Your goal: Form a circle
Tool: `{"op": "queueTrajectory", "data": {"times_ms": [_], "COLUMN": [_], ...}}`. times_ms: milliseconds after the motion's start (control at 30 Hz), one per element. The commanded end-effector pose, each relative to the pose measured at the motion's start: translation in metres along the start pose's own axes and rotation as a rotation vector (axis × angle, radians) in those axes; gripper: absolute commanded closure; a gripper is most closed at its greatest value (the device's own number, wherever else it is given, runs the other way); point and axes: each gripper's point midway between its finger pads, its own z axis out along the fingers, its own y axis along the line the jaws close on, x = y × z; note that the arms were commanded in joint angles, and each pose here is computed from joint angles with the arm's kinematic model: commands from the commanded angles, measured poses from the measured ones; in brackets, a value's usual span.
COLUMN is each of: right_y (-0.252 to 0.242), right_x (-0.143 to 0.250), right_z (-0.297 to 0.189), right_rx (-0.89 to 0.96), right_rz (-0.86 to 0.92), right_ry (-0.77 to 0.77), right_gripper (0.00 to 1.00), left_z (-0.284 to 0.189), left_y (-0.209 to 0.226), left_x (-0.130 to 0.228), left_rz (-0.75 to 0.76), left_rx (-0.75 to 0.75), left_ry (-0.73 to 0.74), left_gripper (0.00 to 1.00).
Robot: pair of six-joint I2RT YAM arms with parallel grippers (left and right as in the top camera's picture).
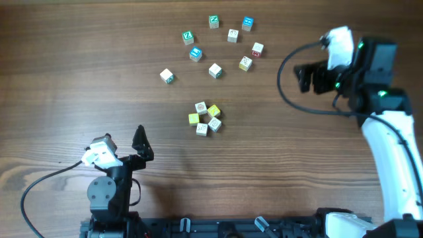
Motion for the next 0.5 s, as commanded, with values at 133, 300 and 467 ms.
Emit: {"op": "queueTrajectory", "data": {"times_ms": [133, 300, 467], "right_y": [0.018, 0.027, 0.032], "right_x": [0.094, 0.160, 0.177], "right_z": [0.050, 0.061, 0.058], "right_rx": [-0.089, -0.094, -0.089], "right_rz": [0.091, 0.148, 0.160], "right_ry": [0.003, 0.039, 0.004], "right_gripper": [0.00, 0.00, 0.00], "left_z": [0.000, 0.000, 0.000], "left_y": [0.002, 0.002, 0.002], "left_x": [-0.001, -0.001, -0.001], "left_rz": [0.018, 0.018, 0.018], "left_rx": [-0.010, -0.010, -0.010], "left_ry": [-0.009, -0.009, -0.009], "left_gripper": [0.00, 0.00, 0.00]}}
